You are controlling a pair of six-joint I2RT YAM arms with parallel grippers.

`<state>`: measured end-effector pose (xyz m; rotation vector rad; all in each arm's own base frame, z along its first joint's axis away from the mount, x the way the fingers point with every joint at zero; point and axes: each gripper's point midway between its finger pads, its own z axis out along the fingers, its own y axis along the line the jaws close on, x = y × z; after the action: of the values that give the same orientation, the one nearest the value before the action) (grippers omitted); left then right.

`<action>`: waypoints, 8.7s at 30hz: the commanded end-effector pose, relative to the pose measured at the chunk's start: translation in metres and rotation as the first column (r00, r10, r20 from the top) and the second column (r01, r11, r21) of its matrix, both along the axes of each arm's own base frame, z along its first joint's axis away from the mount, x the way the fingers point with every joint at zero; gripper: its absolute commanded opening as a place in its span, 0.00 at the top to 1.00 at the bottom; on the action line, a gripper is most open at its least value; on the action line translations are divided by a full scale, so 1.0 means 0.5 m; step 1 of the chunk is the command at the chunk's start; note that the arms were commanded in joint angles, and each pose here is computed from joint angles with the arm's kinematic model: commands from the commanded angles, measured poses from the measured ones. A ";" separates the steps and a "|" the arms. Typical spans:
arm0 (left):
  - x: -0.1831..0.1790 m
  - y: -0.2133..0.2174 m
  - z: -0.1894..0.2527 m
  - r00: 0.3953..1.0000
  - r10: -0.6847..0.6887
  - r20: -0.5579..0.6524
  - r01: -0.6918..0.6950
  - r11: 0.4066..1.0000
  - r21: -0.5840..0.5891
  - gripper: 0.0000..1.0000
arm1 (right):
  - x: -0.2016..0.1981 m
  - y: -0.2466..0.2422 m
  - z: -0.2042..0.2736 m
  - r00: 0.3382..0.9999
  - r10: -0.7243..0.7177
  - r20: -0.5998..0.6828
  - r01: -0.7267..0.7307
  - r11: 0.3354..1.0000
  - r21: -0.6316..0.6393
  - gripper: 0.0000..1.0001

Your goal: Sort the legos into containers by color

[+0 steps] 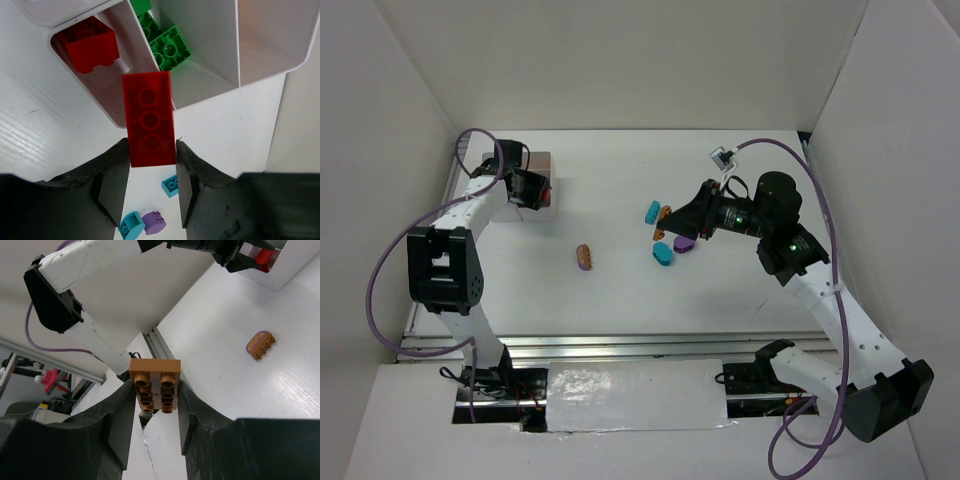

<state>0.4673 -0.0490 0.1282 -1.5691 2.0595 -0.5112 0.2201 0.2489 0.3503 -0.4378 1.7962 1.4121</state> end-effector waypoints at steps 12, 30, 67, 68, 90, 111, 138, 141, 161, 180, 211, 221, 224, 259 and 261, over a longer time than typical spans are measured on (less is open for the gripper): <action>0.006 0.031 0.012 0.998 0.055 0.031 -0.056 0.998 0.033 0.31 | -0.016 0.007 0.026 0.998 0.042 0.053 -0.044 0.998 0.034 1.00; -0.040 -0.158 0.386 0.503 -0.707 0.498 0.560 0.705 0.435 0.10 | -0.002 0.016 0.050 0.999 0.033 0.016 -0.034 0.996 0.081 1.00; -0.596 -0.491 0.615 -0.642 -0.415 0.644 0.723 -0.049 0.689 0.89 | -0.063 0.105 0.168 0.946 0.278 0.167 -0.312 0.919 0.242 0.99; -0.597 -0.490 0.618 -0.649 -0.410 0.641 0.718 -0.050 0.694 0.96 | -0.063 0.105 0.167 0.946 0.278 0.164 -0.312 0.919 0.242 0.94; -0.058 0.028 0.340 0.762 -0.559 0.328 0.495 0.828 0.262 1.00 | 0.050 -0.038 0.046 0.973 -0.212 -0.089 0.220 0.971 0.094 0.00; 0.128 0.157 0.164 0.960 -0.161 0.229 0.197 0.970 -0.142 0.91 | 0.015 -0.054 0.016 0.972 -0.210 -0.104 0.212 0.977 0.014 0.00; 0.167 0.223 0.095 0.970 -0.098 0.222 0.139 0.974 -0.180 0.68 | 0.022 -0.040 -0.015 0.971 -0.176 -0.162 0.180 0.984 0.011 0.00; 0.172 0.226 0.098 0.967 -0.095 0.234 0.140 0.973 -0.182 0.64 | 0.024 -0.038 -0.014 0.972 -0.173 -0.161 0.177 0.984 0.013 0.00; 0.185 0.235 0.097 0.961 -0.087 0.263 0.143 0.969 -0.202 0.40 | 0.037 -0.028 -0.015 0.973 -0.155 -0.172 0.161 0.987 0.017 0.00; -0.207 0.172 0.383 0.897 -0.395 0.197 0.252 0.824 0.507 0.00 | 0.141 0.184 -0.297 0.866 -0.438 -0.243 0.201 0.748 -0.632 0.00; -0.393 0.045 0.254 0.795 -0.602 0.077 0.522 0.743 0.419 0.00 | 0.209 0.379 -0.619 0.908 -0.394 -0.143 0.099 0.534 -0.840 0.71; -0.390 0.045 0.237 0.793 -0.606 0.066 0.533 0.742 0.407 0.00 | 0.173 0.347 -0.600 0.923 -0.357 -0.146 0.101 0.589 -0.802 0.93; -0.389 0.043 0.236 0.792 -0.607 0.067 0.535 0.742 0.403 0.00 | 0.168 0.355 -0.588 0.926 -0.342 -0.161 0.089 0.610 -0.788 0.82; -0.392 0.051 0.235 0.821 -0.568 0.059 0.504 0.769 0.393 0.00 | 0.216 0.394 -0.663 0.760 -0.644 -0.094 0.271 0.444 -0.854 0.49; -0.387 0.048 0.235 0.816 -0.574 0.063 0.509 0.767 0.391 0.01 | 0.189 0.378 -0.670 0.762 -0.639 -0.100 0.255 0.439 -0.862 0.58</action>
<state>0.2662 -0.0196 0.2396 -0.6965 2.3199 -0.3781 0.3380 0.4657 0.0244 -0.0216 2.5850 0.2997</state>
